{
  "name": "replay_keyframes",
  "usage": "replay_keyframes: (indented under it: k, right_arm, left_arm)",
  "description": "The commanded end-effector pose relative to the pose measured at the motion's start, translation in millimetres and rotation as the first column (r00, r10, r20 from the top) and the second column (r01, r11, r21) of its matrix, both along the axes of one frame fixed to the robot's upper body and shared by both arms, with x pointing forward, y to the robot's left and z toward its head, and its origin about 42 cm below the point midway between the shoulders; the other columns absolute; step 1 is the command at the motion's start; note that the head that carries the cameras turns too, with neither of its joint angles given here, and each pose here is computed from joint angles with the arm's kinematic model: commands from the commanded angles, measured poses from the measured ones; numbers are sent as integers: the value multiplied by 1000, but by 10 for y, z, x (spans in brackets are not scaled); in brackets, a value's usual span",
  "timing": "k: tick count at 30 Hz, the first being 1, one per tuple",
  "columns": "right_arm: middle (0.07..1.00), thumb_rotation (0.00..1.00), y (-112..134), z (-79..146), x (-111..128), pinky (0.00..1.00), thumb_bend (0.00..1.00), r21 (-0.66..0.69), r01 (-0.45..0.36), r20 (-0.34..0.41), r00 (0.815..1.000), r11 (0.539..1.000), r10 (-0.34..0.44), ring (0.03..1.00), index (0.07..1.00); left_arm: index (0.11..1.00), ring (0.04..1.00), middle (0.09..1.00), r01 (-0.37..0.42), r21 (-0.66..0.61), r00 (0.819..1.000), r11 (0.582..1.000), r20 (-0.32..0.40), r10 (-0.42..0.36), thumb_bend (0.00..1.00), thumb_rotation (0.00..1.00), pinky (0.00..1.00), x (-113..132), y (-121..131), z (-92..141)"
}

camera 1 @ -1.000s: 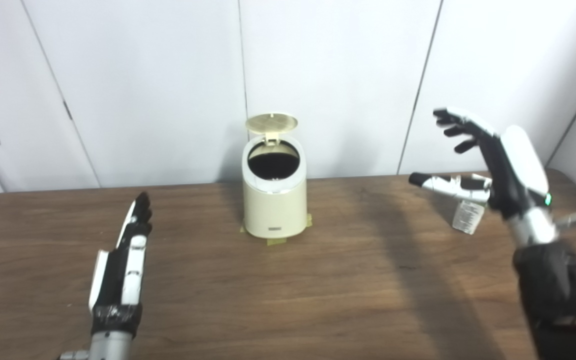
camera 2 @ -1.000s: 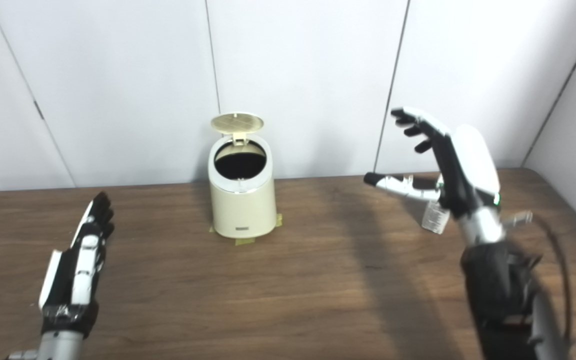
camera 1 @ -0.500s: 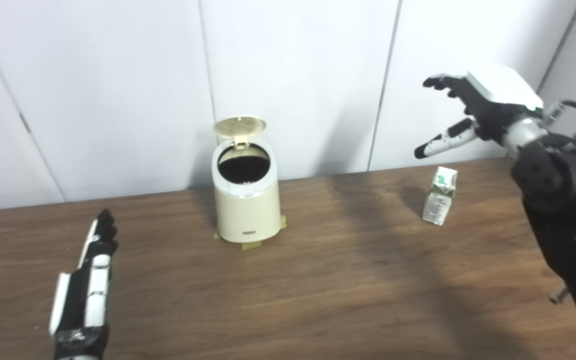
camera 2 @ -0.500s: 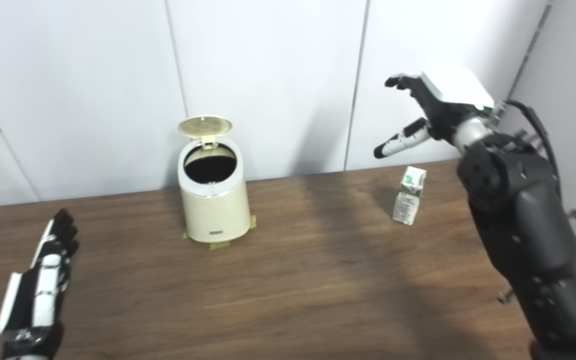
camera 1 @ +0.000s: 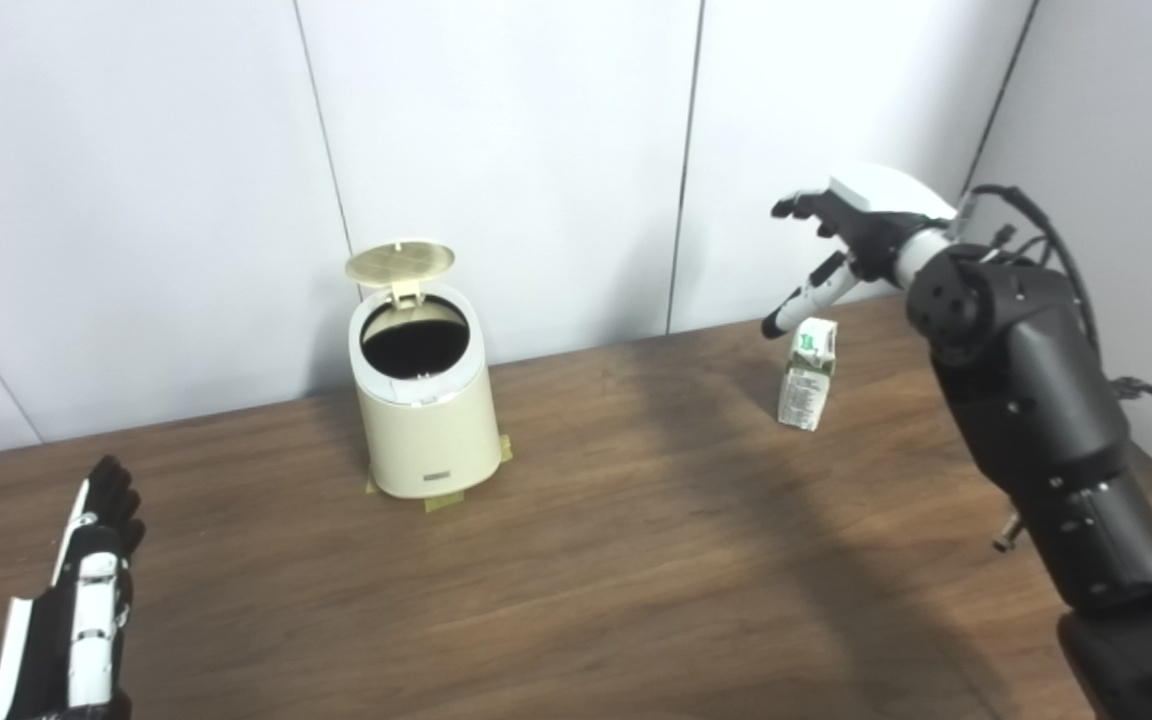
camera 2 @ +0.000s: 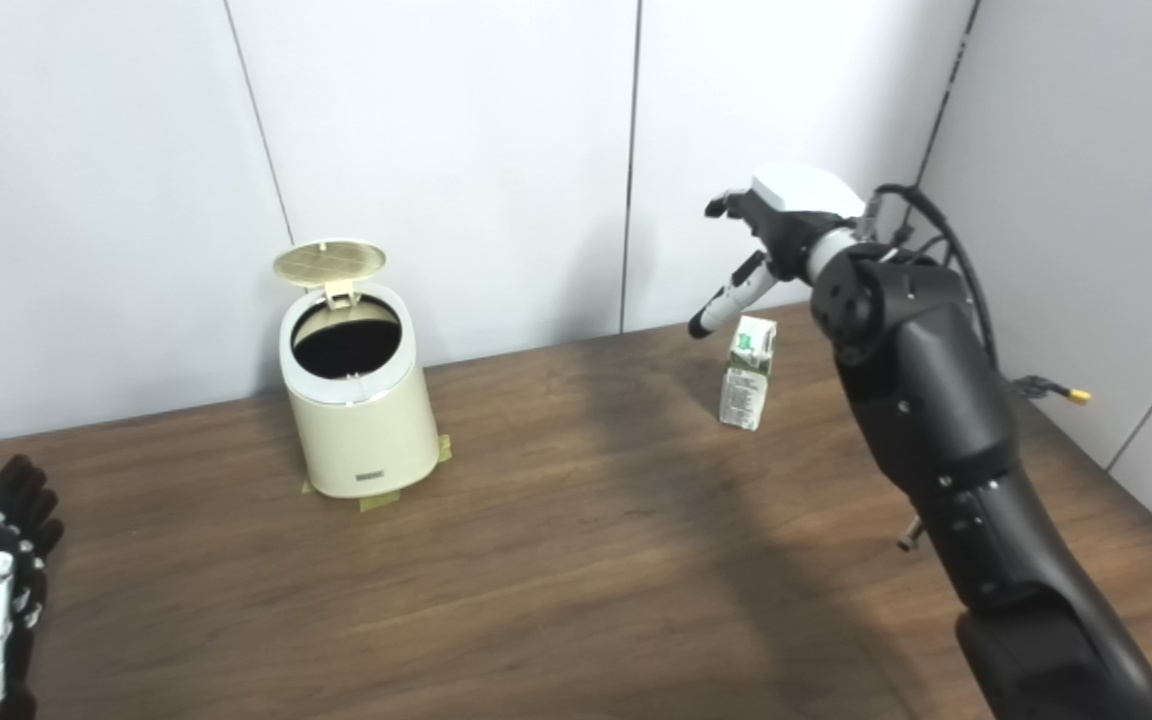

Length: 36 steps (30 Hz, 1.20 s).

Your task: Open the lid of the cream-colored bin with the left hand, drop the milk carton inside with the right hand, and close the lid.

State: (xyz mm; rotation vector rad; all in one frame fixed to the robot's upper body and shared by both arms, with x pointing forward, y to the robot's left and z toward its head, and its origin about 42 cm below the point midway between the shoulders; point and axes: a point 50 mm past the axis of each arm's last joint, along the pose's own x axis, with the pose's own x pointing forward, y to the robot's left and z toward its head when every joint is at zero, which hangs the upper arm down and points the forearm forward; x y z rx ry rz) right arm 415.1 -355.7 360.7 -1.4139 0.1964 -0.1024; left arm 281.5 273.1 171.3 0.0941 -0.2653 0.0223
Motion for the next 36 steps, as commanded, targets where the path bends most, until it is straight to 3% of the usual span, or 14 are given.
replay_keyframes:
  k: [1, 9, 13, 19, 24, 26, 31, 36]
  right_arm:
    - [888, 390, -65, 253, 6, 625, 1000, -43, 16, 99, 995, 999, -12, 819, 877]
    - [880, 387, -86, 214, 111, 637, 1000, -62, 23, 47, 999, 998, -20, 825, 872]
    - [927, 391, -100, 171, 161, 728, 1000, -81, 42, -1, 999, 996, -43, 882, 885]
    - [895, 385, -175, 56, 226, 675, 998, -92, 58, -85, 994, 994, -66, 848, 896]
    - [962, 377, -235, -6, 252, 788, 996, -102, 65, -120, 990, 993, -78, 915, 921]
    - [956, 377, -257, -24, 255, 785, 997, -107, 69, -131, 988, 992, -83, 913, 914]
    - [863, 397, -296, -62, 254, 662, 984, -112, 71, -158, 983, 991, -88, 814, 887]
    - [859, 385, -315, -95, 288, 671, 961, -105, 101, -200, 972, 989, -120, 809, 889]
  left_arm:
    - [1000, 1000, 1000, 8, 3, 998, 1000, 69, -8, 252, 1000, 1000, 57, -3, 192]
    - [999, 1000, 1000, 15, 13, 997, 1000, 71, -16, 221, 1000, 1000, 49, -1, 210]
    - [996, 1000, 1000, 16, 3, 997, 1000, 78, -17, 213, 1000, 1000, 44, -3, 225]
    - [998, 1000, 1000, 23, 2, 997, 1000, 71, -23, 211, 1000, 1000, 30, -10, 251]
    - [998, 1000, 1000, 26, 5, 997, 1000, 68, -26, 198, 1000, 1000, 32, -5, 259]
    - [1000, 1000, 1000, 32, 3, 997, 999, 67, -32, 194, 1000, 1000, 31, -8, 261]
    - [997, 1000, 1000, 31, 0, 997, 1000, 68, -31, 186, 1000, 1000, 30, -16, 265]
    - [995, 1000, 1000, 29, 2, 997, 1000, 70, -29, 192, 1000, 1000, 32, -16, 269]
